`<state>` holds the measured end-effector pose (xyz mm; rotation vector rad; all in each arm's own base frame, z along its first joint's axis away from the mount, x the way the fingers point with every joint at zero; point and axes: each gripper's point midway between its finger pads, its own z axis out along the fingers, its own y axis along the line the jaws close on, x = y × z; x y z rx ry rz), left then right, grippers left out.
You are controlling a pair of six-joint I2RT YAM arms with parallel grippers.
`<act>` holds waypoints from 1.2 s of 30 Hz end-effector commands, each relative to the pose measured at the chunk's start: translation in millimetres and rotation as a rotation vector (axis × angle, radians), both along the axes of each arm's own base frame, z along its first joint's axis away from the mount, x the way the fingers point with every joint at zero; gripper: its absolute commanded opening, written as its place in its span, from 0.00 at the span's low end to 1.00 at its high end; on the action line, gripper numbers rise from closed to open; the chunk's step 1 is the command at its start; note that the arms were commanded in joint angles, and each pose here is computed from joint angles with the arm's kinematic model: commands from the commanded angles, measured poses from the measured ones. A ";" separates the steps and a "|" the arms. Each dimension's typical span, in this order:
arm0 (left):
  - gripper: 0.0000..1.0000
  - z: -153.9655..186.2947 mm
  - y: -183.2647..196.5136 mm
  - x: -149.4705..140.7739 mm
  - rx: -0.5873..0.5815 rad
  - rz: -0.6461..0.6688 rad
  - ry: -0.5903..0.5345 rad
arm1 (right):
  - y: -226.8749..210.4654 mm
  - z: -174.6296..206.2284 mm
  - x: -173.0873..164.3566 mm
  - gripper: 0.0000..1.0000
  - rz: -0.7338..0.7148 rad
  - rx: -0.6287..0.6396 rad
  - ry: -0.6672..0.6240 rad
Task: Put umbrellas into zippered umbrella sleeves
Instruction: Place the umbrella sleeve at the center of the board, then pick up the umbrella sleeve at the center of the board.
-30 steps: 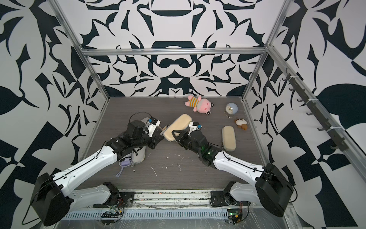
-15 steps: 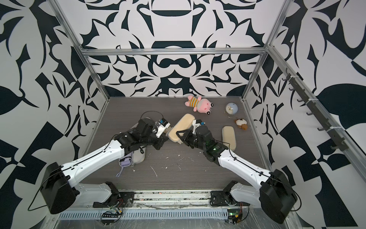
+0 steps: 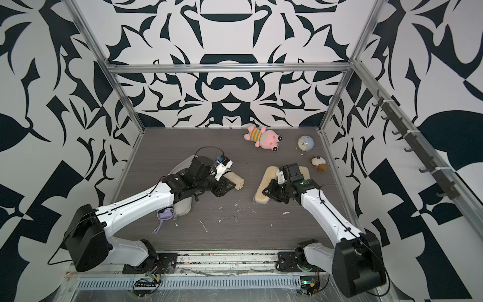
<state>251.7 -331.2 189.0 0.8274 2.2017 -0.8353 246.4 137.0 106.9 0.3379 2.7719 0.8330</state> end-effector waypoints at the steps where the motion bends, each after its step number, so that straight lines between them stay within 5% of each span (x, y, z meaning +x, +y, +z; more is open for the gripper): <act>1: 0.45 15.5 -6.7 4.6 -0.089 0.027 0.007 | -4.5 -1.0 -0.1 0.00 0.171 -0.090 -0.040; 6: 0.46 13.4 -3.3 10.3 -0.094 0.074 0.010 | -31.3 -40.8 1.7 0.08 0.208 -0.276 0.084; 10: 0.48 12.0 17.5 24.8 -0.092 0.183 0.029 | -60.0 -37.0 18.0 0.34 0.167 -0.457 0.059; 15: 0.49 13.1 53.0 37.5 -0.096 0.304 0.075 | -89.4 -7.7 27.8 0.86 0.135 -0.681 0.037; 18: 0.49 20.3 73.3 39.4 -0.105 0.361 0.053 | -78.7 5.4 28.1 0.88 0.194 -0.789 0.009; 22: 0.50 13.1 117.1 50.6 -0.091 0.517 0.076 | -28.3 -6.6 29.6 0.78 0.266 -0.792 -0.055; 31: 0.56 12.7 229.3 54.4 -0.155 0.877 0.138 | -91.5 -45.9 60.9 0.67 0.217 -1.204 0.051; 34: 0.53 7.4 249.7 51.5 -0.129 0.919 0.177 | -94.1 -34.4 77.4 0.62 0.223 -1.241 0.028; 36: 0.54 3.1 256.3 53.5 -0.094 0.923 0.217 | -60.7 -15.4 86.4 0.63 0.252 -1.159 -0.040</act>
